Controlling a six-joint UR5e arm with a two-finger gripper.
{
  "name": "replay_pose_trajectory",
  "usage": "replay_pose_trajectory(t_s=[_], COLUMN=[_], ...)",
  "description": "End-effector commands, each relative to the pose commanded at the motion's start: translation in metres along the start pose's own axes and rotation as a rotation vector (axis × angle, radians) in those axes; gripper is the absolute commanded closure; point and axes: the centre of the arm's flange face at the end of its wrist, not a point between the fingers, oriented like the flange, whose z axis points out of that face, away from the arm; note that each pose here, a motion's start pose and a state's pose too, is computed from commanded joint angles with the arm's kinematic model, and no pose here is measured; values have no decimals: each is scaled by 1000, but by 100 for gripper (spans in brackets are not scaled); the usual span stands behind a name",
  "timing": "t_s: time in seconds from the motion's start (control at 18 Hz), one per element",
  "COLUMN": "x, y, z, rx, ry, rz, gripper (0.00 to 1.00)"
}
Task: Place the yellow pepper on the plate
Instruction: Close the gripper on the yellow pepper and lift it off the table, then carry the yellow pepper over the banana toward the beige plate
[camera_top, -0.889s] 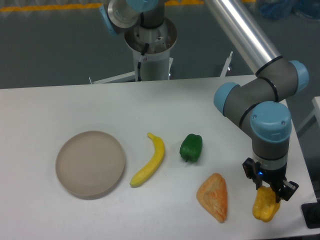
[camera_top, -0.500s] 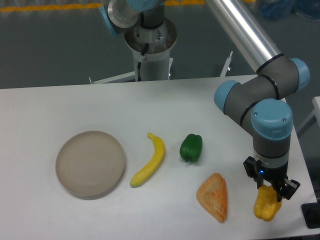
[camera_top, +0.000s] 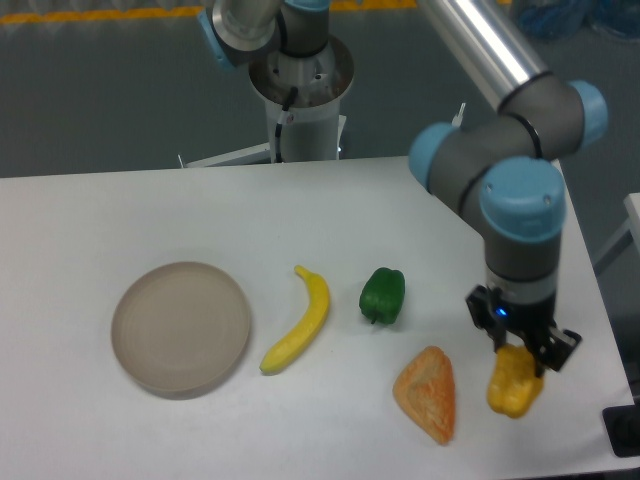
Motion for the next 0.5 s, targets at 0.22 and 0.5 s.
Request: replay_pose_trajectory(t_s=[0.22, 0.5], x=[41, 140], y=[-19, -89], z=[-35, -46], rx=[55, 85], ry=[81, 174], rz=[-106, -351], gripper=[59, 60])
